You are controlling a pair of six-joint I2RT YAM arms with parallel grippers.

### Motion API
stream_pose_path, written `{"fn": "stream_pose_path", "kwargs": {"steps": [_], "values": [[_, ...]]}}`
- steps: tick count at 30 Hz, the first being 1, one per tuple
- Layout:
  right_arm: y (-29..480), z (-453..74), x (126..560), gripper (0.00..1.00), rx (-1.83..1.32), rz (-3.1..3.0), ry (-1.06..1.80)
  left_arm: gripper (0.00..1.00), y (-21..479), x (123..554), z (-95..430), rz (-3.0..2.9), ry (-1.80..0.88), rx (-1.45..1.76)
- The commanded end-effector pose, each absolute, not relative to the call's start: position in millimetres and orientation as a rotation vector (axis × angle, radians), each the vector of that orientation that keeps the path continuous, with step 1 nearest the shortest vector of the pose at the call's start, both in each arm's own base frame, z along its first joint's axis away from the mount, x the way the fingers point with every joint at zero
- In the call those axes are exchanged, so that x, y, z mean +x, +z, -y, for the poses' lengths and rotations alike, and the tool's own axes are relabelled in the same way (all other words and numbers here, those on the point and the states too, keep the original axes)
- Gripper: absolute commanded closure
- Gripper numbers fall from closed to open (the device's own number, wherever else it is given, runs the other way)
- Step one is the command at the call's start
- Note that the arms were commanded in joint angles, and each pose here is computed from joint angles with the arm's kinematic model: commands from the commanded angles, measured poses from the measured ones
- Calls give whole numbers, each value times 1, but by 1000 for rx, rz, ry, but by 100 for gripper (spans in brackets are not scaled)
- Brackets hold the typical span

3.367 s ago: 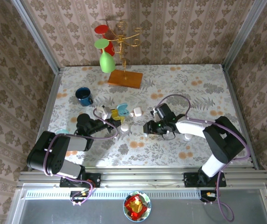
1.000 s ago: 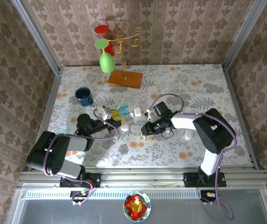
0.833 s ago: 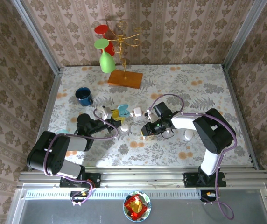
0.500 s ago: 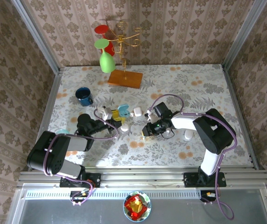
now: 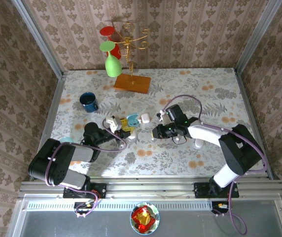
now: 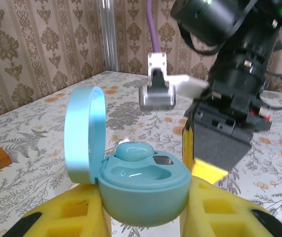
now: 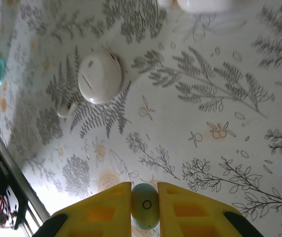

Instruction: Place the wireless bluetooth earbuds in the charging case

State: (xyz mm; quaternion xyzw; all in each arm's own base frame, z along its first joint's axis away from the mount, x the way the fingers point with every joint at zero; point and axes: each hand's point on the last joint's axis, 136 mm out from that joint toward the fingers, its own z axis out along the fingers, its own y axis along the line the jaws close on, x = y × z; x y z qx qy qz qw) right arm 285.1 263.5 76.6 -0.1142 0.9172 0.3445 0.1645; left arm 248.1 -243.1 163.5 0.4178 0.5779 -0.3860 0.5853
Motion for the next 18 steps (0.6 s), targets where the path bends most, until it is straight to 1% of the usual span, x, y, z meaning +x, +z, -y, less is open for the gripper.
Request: {"fn": "stream_pose_path", "kwargs": {"steps": [1, 9, 18], "values": [[105, -263, 297, 81, -261, -2540, 954, 75, 165, 246, 246, -1291, -846, 1015], [162, -284, 304, 81, -291, -2411, 963, 75, 155, 248, 250, -1314, -848, 1030], [196, -318, 308, 81, -406, -2329, 997, 75, 148, 251, 249, -1335, -834, 1026]]}}
